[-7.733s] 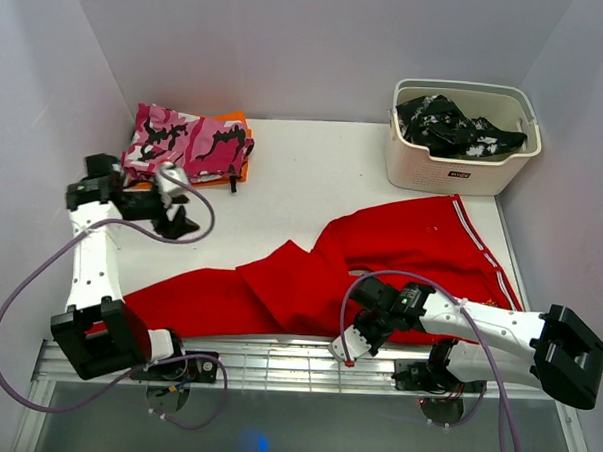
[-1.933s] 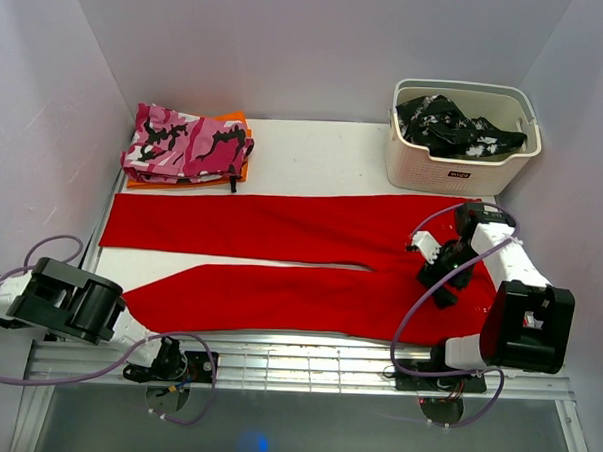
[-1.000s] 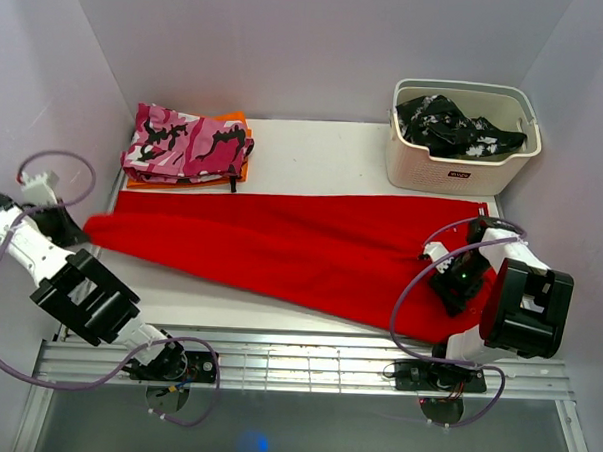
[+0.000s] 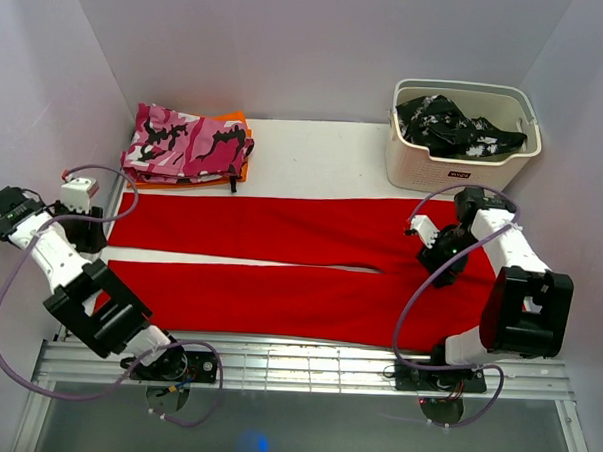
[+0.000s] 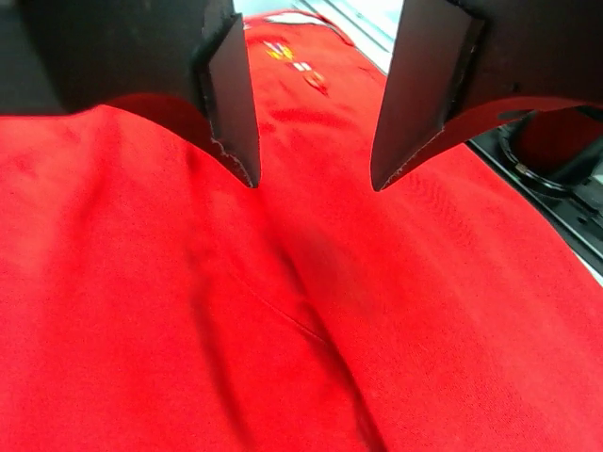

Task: Fold and stack the trousers
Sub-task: Flatten the trousers out

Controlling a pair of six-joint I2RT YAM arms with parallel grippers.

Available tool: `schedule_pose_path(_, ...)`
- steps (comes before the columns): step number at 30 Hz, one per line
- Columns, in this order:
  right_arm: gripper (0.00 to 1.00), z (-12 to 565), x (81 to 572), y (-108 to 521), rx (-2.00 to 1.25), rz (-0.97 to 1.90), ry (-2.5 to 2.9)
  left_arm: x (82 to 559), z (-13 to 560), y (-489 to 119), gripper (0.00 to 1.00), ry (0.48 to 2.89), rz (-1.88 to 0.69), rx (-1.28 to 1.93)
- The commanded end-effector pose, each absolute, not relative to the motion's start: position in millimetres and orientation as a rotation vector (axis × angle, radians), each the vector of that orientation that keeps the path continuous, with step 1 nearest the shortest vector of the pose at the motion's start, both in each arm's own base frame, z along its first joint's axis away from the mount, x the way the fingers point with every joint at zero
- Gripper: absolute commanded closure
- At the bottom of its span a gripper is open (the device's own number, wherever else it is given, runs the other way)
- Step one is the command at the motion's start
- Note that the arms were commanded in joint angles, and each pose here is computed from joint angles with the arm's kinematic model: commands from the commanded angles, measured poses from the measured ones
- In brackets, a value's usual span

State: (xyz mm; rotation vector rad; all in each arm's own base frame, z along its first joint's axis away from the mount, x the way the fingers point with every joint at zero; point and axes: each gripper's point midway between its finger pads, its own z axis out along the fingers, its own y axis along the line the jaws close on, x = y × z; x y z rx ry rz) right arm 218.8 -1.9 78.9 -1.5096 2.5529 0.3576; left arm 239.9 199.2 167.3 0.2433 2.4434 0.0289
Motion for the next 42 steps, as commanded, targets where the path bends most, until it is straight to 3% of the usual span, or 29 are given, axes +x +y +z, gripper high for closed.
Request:
schedule_pose_path(1, 0.46, 56.9, 211.3, 2.5, -1.428, 0.403, 2.644, 256.4, 133.0, 195.6, 0.43, 2.499, -0.068, 0.155)
schedule_pose_path(7, 0.53, 26.5, 203.6, 5.8, -1.41, 0.383, 2.683, 253.0, 90.1, 180.8, 0.58, 2.576, -0.122, 0.14)
schedule_pose_path(9, 0.57, 17.6, 197.0, 3.6, -1.441, 0.356, 2.685, 258.2, 95.7, 177.5, 0.6, 2.545, -0.147, 0.146)
schedule_pose_path(10, 0.62, 7.8, 164.5, 9.2, -1.599, 0.393, 2.674, 283.5, 118.4, 169.2, 0.61, 2.466, -0.173, 0.19)
schedule_pose_path(12, 0.63, 14.2, 162.2, 13.1, -1.618, 0.4, 2.637, 294.8, 119.5, 160.6, 0.61, 2.459, -0.194, 0.216)
schedule_pose_path(21, 0.62, 132.4, 325.7, 44.1, -1.239, 0.276, 2.344, 394.9, 116.3, 129.3, 0.61, 2.426, -0.178, 0.289)
schedule_pose_path(24, 0.63, 118.9, 359.8, 33.5, -1.185, 0.18, 2.375, 414.0, 96.6, 121.1, 0.62, 2.462, -0.216, 0.268)
schedule_pose_path(30, 0.64, 71.4, 382.0, 18.2, -1.196, 0.1, 2.449, 426.5, 67.5, 123.9, 0.63, 2.519, -0.23, 0.254)
schedule_pose_path(35, 0.65, 24.8, 338.6, 10.3, -1.29, 0.123, 2.537, 400.5, 37.0, 125.4, 0.66, 2.618, -0.207, 0.303)
schedule_pose_path(42, 0.66, 12.6, 257.0, 7.9, -1.499, 0.215, 2.54, 325.7, 22.0, 121.0, 0.74, 2.76, -0.225, 0.445)
